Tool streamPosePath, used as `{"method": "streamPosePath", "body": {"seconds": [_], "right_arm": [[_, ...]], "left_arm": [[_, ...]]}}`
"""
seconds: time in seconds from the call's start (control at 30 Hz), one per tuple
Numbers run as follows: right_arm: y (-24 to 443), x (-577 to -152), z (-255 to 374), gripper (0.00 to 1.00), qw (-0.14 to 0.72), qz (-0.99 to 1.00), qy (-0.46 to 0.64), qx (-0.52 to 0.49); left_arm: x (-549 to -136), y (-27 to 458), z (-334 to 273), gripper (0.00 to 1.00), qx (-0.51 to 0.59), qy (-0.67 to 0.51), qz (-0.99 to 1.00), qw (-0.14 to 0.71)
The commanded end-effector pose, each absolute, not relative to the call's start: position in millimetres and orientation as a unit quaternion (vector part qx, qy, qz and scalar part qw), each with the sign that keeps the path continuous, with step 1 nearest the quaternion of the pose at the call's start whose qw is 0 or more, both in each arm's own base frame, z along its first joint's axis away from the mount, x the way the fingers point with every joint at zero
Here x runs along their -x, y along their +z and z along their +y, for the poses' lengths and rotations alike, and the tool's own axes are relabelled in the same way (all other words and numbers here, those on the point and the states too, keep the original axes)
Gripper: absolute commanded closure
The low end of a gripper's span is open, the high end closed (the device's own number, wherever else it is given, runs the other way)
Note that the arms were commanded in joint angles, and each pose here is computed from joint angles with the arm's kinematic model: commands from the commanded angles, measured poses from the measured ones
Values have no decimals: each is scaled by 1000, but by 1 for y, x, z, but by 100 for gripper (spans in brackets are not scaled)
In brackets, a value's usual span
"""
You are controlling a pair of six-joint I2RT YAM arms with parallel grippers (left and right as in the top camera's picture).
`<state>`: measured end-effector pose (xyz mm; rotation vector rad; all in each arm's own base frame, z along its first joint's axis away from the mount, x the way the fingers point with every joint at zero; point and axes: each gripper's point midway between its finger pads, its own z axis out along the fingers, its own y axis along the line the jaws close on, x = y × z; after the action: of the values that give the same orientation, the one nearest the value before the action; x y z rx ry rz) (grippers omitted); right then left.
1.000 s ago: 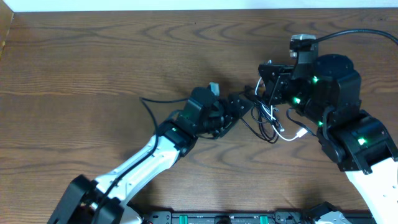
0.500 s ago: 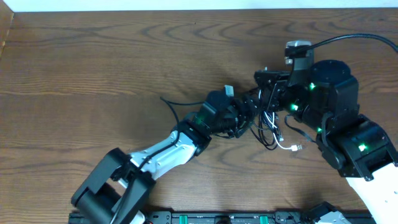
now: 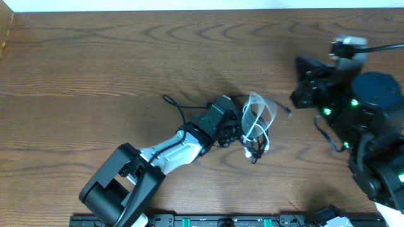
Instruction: Untangle cables
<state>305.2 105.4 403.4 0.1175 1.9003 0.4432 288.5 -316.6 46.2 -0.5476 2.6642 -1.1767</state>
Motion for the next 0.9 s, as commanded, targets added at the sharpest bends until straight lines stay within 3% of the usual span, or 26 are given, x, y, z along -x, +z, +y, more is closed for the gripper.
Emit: {"method": "streamPosePath", "body": {"seconds": [0.0,0.1,0.23,0.53,0.87], "right_arm": [[401,-312,55,99,575,806,84,-111],[378,-316,25,99,545,825,23,-147],[340,-321,23,98,478,866,24,-142],[254,-294,132,61,232,939,252,43],[209,-288,160,59,114,940,318,49]], "left_arm": [[-309,36,-290,56,170,-362,908,127],[-318,36,-277,56,177,-364,906,124],[-322,41,-270,67,164,-391,899,107],[-324,67,-281,89,93,-462,876,105],[-348,141,-308,92,-23,-561,795,227]]}}
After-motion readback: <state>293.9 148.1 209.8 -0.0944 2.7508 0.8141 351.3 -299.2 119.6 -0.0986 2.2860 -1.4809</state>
